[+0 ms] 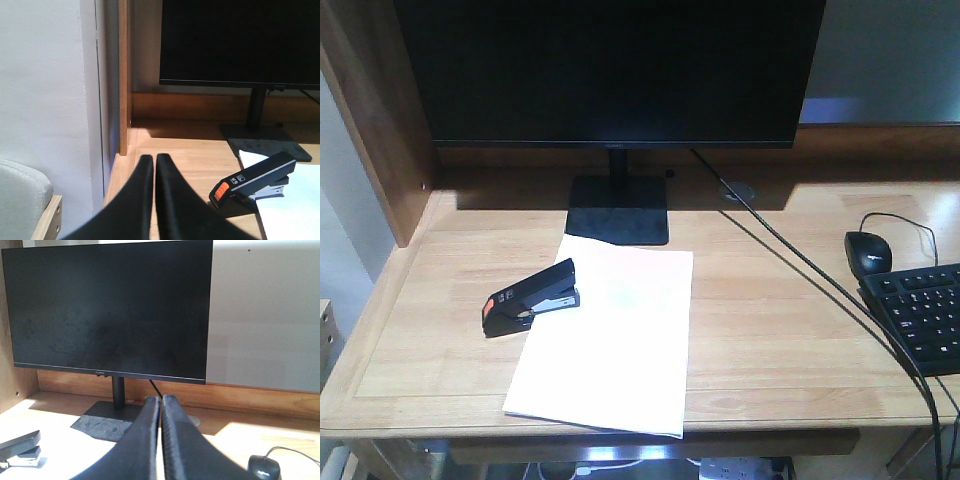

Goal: Grab stapler and paper to desk for stapling

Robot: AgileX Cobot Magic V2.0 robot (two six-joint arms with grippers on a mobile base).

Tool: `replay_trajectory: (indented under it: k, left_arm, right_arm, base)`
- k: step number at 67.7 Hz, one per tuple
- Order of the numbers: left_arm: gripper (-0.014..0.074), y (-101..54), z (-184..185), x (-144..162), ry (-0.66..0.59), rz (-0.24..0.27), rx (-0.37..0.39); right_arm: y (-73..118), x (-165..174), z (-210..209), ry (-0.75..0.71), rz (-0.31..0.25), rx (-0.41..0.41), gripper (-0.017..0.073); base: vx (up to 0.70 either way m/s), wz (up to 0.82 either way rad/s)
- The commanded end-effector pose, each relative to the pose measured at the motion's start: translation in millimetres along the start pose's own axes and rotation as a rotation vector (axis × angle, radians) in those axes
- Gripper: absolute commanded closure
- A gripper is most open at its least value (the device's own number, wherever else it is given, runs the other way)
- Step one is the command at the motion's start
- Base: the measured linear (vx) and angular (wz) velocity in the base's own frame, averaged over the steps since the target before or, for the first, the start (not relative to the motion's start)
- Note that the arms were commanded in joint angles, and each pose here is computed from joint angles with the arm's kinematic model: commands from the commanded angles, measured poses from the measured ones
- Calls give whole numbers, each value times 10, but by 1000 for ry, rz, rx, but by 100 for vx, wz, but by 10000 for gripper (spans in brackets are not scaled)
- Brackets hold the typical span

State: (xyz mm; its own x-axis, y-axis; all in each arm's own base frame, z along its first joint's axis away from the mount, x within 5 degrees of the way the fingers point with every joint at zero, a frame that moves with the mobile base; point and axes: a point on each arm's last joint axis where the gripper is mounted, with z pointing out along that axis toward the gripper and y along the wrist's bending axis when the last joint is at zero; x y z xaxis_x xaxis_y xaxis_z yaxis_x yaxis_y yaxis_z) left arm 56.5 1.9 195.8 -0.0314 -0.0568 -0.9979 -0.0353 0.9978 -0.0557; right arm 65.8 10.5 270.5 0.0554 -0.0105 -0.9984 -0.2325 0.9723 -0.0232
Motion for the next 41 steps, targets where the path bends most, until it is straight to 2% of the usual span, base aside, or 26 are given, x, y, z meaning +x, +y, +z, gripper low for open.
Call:
replay_trajectory:
  k: [1, 6, 10, 16, 20, 21, 27, 33, 41]
  left_arm:
    - [600, -3, -9, -35, -74, -17, 8]
    - [600, -3, -9, -35, -74, -17, 8]
    - [600, -3, -9, -35, -74, -17, 8]
    - [600, -3, -9, -35, -74, -17, 8]
    - [600, -3, -9, -35, -74, -17, 8]
    - [600, -3, -9, -35, -74, -17, 8]
    - [600, -3, -9, -35, -74, -17, 8]
    - [600, -3, -9, -35, -74, -17, 8]
    - [600, -3, -9, -35, -74, -17, 8]
  right_arm:
    - [-19, 15, 15, 23, -53, 25, 569]
    - [-70, 63, 6, 85, -7, 91, 569]
    - [-77, 93, -1, 119, -16, 110, 569]
    - [-82, 96, -6, 129, -97, 136, 569]
    - [-83, 78, -7, 111, -105, 157, 569]
    - [-82, 67, -6, 101, -123, 159, 569]
    - [-99, 32, -8, 61, -103, 206, 569]
    - [-111, 33, -5, 32, -135, 234, 569]
    - [-85, 131, -2, -15, -165, 210, 569]
  base:
    - [0, 0]
    - [0, 0]
    - [0, 0]
    - [0, 0]
    - [0, 0]
    - [0, 0]
    - [0, 0]
    - [0, 0]
    - [0, 0]
